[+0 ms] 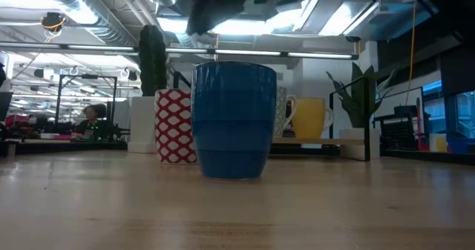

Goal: Place coffee mugs
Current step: Put the red patterned mug on the shelf

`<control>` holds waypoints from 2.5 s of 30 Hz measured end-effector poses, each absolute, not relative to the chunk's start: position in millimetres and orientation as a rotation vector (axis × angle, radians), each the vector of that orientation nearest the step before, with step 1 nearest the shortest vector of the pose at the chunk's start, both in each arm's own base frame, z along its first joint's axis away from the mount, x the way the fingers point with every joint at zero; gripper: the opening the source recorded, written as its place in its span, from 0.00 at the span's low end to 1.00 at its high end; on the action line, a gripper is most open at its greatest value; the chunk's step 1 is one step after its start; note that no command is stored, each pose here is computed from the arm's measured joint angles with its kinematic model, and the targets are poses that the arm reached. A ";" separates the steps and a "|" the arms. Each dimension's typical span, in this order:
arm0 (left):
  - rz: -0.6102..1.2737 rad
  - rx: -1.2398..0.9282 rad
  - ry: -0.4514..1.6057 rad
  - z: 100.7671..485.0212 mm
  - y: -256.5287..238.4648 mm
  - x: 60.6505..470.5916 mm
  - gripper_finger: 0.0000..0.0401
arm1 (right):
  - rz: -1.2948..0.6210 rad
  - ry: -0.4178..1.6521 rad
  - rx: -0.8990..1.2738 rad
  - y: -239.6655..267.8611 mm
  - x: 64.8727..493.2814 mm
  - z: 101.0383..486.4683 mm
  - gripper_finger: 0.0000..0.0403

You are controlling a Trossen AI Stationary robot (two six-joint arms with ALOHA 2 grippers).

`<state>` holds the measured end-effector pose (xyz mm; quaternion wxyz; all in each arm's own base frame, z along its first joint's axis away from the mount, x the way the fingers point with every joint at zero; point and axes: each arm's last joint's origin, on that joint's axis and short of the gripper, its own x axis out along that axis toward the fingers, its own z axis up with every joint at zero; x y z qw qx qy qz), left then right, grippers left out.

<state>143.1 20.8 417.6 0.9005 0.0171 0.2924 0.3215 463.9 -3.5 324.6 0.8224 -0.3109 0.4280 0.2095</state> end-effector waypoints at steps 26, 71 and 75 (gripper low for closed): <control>0.628 0.021 0.635 415.3 19.8 142.1 0.32 | 0.728 1.095 -0.821 -2.9 484.1 234.5 0.34; 0.632 0.022 0.633 415.4 19.9 142.2 0.32 | 0.248 1.186 -0.478 -92.3 471.4 271.5 0.00; 0.641 0.025 0.631 415.5 20.1 142.0 0.32 | 0.207 1.178 -0.445 -102.7 470.9 271.9 0.00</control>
